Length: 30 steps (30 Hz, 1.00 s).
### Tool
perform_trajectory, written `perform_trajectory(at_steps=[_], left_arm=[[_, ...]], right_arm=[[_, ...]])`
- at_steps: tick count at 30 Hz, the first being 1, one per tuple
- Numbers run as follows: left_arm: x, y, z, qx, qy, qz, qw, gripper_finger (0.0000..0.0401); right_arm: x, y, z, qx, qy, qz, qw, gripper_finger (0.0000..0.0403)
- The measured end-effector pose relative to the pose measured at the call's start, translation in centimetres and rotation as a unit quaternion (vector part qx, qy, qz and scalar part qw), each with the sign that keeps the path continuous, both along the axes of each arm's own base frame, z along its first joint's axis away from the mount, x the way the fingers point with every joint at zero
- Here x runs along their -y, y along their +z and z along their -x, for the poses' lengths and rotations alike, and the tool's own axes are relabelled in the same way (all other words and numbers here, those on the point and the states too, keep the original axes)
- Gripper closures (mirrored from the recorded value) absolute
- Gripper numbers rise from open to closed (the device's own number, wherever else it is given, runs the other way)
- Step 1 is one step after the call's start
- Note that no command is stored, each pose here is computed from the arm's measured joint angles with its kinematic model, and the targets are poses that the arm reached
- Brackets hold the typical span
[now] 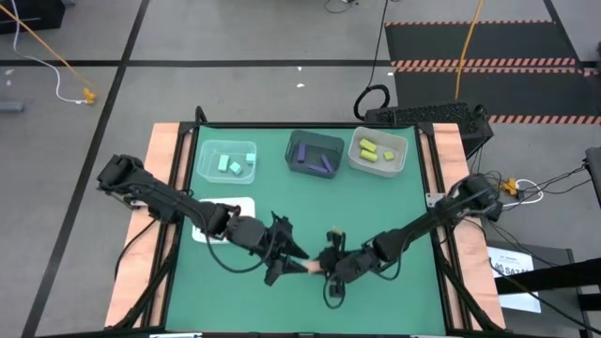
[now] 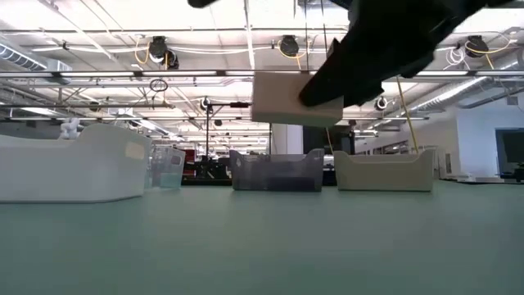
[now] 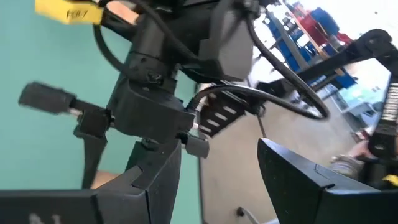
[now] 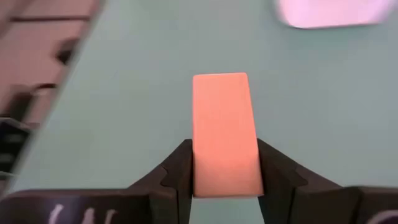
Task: Sort & place blocks by color
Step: Put the brown block into the white bin
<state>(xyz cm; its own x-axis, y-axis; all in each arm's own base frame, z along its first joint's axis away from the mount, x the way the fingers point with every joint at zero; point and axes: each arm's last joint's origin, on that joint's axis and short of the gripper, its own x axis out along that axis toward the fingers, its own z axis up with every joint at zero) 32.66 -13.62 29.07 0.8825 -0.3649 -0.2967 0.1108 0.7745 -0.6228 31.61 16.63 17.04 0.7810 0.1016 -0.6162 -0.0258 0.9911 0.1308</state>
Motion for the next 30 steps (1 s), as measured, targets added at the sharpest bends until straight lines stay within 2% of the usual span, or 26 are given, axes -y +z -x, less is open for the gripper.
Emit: perform_trajectory(at_steps=[4,9,12,15,19,23,26,30], left_arm=[[-1.3,0.0,-0.5,0.012,0.011,-0.024,1.000,0.0190],[-2.0,0.3,-0.9,0.053,0.002,-0.085,0.995,0.0190],[-2.3,0.8,-1.1,0.099,-0.007,-0.143,0.985,0.0190],[-3.2,1.5,-1.5,0.149,0.025,-0.205,0.967,0.0190],[-4.8,2.8,-2.0,0.219,0.082,-0.292,0.928,0.0190],[-6.3,3.8,-2.3,0.260,0.120,-0.355,0.890,0.0190],[-7.4,4.3,-2.4,0.276,0.151,-0.372,0.873,0.0190],[-8.4,5.0,-2.5,0.299,0.179,-0.363,0.864,0.0190]], right_arm=[[2.8,1.6,1.0,-0.036,-0.044,0.037,0.998,0.0292],[6.4,3.9,2.9,-0.045,-0.084,0.040,0.995,0.0292],[8.3,5.3,4.2,-0.021,-0.107,0.028,0.994,0.0292],[9.9,6.6,5.6,0.009,-0.128,0.015,0.992,0.0292],[11.5,8.5,7.4,0.067,-0.168,0.010,0.984,0.0292],[12.3,10.6,8.8,0.172,-0.175,-0.007,0.970,0.0292],[12.6,11.9,9.6,0.268,-0.171,-0.012,0.948,0.0292],[12.8,12.9,10.5,0.372,-0.159,-0.020,0.914,0.0292]])
